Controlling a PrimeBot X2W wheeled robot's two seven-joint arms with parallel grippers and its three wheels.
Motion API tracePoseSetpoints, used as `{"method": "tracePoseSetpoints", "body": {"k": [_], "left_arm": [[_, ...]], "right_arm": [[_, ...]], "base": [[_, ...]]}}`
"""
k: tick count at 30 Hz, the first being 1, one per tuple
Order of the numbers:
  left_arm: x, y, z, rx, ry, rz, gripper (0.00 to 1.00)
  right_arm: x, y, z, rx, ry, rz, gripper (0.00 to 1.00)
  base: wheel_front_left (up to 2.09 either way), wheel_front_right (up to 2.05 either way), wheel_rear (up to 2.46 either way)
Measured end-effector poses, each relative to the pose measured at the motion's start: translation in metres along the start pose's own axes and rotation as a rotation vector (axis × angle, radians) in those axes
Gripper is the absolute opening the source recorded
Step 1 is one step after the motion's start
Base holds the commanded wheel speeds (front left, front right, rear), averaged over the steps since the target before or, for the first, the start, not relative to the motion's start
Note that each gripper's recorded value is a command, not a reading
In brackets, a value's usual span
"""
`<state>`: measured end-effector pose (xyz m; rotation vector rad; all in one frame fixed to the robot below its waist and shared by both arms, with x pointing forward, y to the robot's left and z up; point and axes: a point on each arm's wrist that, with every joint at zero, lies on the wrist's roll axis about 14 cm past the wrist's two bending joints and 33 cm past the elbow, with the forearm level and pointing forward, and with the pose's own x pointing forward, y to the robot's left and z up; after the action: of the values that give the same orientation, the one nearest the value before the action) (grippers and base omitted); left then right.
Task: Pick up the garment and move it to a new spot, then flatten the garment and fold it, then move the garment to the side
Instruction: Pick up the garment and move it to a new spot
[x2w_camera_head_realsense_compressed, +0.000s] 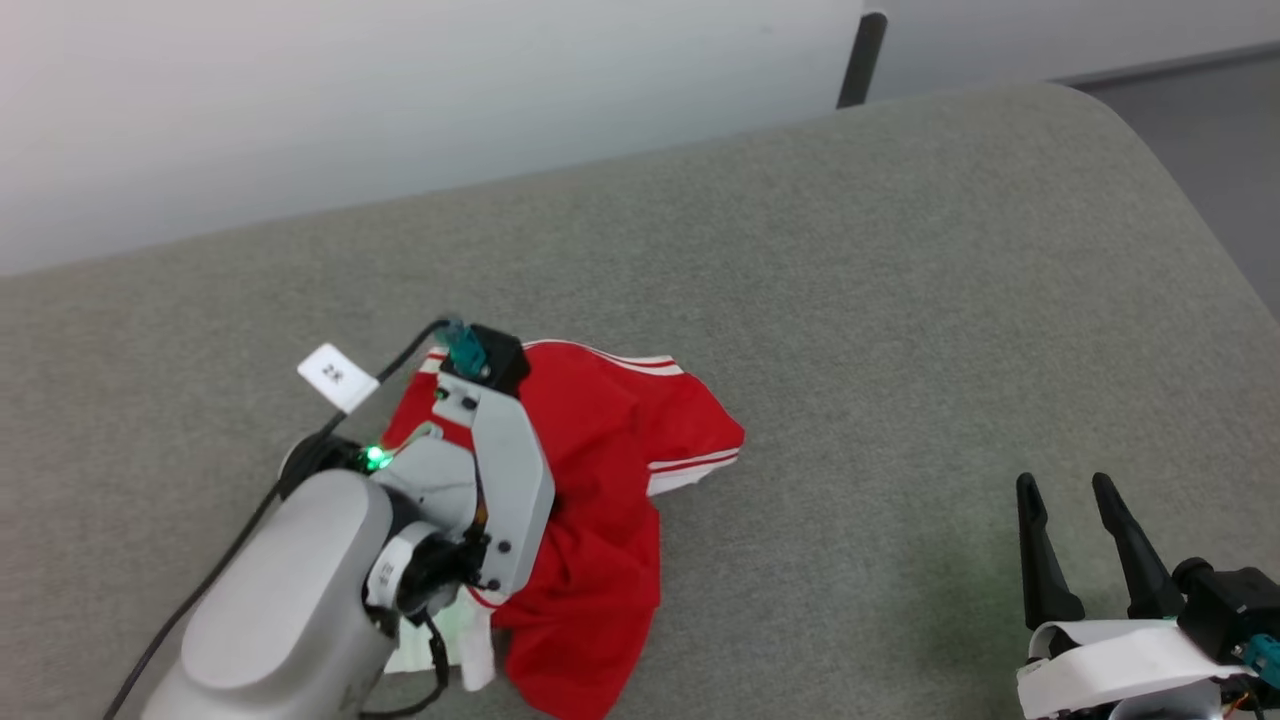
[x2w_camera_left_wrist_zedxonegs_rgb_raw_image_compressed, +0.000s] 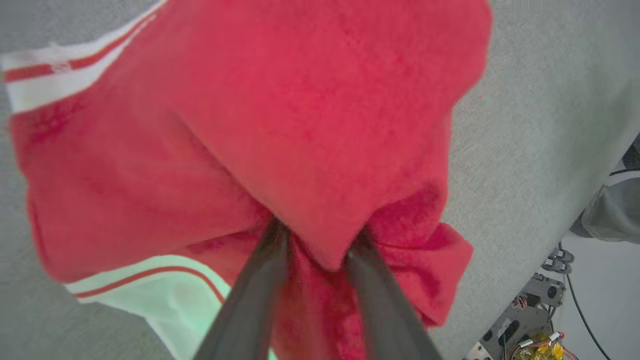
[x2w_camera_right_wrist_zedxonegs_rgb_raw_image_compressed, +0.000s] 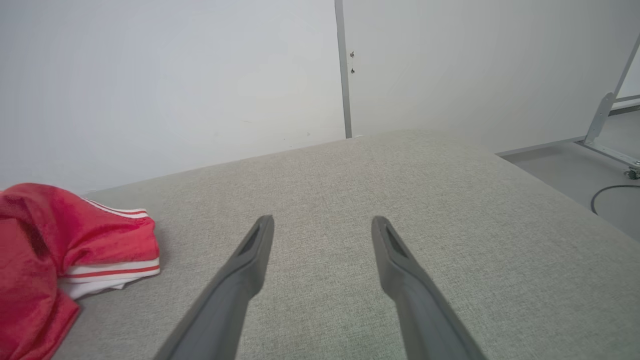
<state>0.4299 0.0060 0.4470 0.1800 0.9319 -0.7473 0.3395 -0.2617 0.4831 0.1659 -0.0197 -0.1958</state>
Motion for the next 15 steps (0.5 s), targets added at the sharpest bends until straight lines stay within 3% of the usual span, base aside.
{"method": "tracePoseSetpoints", "body": {"k": [6,15], "left_arm": [[-0.026,0.002,0.020,0.016,-0.091,0.027,1.00],[-0.090,0.011,0.047,0.049,-0.402,0.112,1.00]], "right_arm": [[0.002,0.014,0.003,-0.002,-0.009,0.056,1.00],[-0.005,0.037,0.008,-0.002,-0.023,0.158,1.00]], "base": [[0.00,0.00,0.00],[0.00,0.00,0.00]]}}
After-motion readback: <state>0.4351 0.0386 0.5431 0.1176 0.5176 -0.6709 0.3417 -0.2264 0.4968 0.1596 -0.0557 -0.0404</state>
